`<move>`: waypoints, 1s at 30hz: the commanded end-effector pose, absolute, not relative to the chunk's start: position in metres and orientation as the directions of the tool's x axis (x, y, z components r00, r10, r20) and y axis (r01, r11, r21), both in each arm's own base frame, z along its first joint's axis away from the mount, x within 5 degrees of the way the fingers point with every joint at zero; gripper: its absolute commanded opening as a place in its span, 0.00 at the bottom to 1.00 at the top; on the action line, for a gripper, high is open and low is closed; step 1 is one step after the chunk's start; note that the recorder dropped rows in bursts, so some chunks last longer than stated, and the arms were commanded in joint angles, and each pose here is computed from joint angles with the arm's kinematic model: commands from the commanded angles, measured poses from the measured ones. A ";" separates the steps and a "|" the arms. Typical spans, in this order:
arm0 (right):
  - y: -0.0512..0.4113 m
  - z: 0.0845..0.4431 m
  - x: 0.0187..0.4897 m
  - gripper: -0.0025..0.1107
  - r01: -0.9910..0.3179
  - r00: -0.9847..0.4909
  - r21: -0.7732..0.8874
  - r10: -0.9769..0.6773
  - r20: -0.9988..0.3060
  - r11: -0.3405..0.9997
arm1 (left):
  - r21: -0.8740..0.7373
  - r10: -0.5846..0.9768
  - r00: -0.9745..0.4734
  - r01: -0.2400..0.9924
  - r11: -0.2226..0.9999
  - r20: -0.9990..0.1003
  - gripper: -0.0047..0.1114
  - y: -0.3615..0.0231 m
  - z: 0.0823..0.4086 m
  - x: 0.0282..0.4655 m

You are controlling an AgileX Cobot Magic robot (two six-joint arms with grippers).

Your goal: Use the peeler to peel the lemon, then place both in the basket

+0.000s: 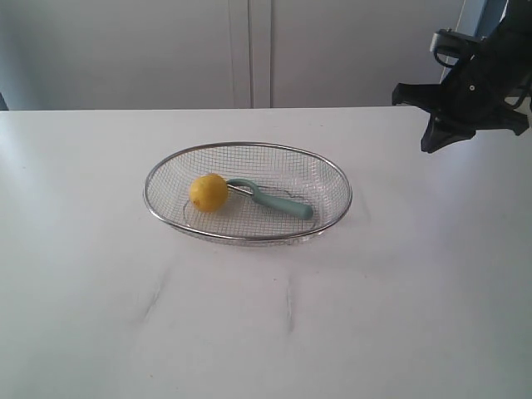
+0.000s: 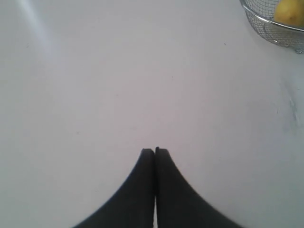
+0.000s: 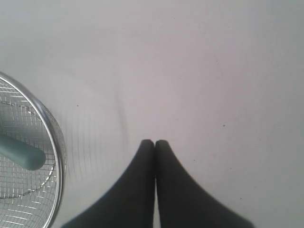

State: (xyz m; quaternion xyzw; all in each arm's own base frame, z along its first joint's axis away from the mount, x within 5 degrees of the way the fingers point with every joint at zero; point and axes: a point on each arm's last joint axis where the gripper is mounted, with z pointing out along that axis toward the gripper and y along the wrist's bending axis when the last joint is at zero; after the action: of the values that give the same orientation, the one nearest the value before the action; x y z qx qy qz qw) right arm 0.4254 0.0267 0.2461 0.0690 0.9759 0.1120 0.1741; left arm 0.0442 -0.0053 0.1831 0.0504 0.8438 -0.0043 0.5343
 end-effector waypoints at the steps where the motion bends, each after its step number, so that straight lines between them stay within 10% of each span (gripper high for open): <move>1: 0.024 0.251 0.424 0.02 0.096 -0.923 0.244 0.178 -0.341 0.965 | 0.050 0.084 -0.439 0.089 0.995 -0.894 0.04 -0.005 0.160 0.048; 30: 0.024 0.251 0.424 0.02 0.096 -0.923 0.244 0.178 -0.341 0.965 | 0.070 0.093 -0.369 0.077 0.995 -0.925 0.04 -0.004 0.165 0.051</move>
State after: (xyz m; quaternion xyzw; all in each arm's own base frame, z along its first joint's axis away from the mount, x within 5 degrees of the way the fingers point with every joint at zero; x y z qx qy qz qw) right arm 0.4255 0.0267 0.2461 0.0691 0.9758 0.1120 0.1748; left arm 0.0508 -0.0035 0.1661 0.0495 0.8278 0.0087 0.5588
